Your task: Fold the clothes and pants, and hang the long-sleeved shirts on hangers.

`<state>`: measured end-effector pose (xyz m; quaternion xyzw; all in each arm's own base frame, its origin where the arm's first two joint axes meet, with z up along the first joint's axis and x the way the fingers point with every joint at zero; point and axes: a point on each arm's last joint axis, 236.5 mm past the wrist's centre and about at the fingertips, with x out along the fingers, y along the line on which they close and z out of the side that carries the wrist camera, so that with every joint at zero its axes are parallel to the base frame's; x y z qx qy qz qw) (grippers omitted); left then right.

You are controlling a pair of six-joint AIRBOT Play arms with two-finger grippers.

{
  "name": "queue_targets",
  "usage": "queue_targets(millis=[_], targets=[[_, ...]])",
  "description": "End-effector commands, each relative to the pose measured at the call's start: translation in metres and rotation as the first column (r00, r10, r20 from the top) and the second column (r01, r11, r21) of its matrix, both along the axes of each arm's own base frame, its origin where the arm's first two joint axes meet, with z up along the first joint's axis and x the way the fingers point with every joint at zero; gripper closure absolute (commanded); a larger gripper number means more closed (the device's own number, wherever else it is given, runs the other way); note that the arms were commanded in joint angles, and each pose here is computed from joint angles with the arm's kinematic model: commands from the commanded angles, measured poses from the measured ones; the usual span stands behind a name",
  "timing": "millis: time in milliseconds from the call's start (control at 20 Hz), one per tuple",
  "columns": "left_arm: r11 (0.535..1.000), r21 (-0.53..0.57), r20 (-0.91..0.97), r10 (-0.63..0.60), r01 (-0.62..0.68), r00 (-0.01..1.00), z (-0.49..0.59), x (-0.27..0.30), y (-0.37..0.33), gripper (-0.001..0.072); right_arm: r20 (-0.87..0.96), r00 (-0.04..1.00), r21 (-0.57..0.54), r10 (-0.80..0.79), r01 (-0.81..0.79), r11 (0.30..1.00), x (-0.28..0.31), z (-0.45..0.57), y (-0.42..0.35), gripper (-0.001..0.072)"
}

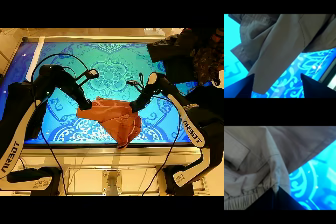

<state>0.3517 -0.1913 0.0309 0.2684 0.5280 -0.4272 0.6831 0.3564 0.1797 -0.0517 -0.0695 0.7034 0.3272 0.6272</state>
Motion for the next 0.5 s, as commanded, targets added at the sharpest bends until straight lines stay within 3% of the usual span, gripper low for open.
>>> queue_targets(millis=[0,150,350,450], targets=[[0.999,-0.010,0.020,-0.033,0.034,0.999,-0.002,0.005,0.001,0.0067,0.209,0.978,-0.134,0.001,0.027,0.991,0.040,0.065,-0.030,0.0698],[1.000,-0.022,0.052,0.000,0.001,0.999,-0.001,0.018,0.006,0.0068,0.555,0.832,-0.066,0.000,0.044,0.997,0.098,0.178,-0.024,0.0699],[0.998,-0.053,0.049,0.041,-0.038,0.998,0.002,0.024,0.013,0.0067,0.887,0.460,0.001,0.036,-0.078,0.997,0.127,0.333,0.004,0.0699],[0.992,-0.117,0.037,0.042,-0.037,0.998,0.007,0.024,0.006,0.0068,0.852,0.517,-0.025,0.083,-0.119,0.993,0.097,0.324,0.011,0.0699]])
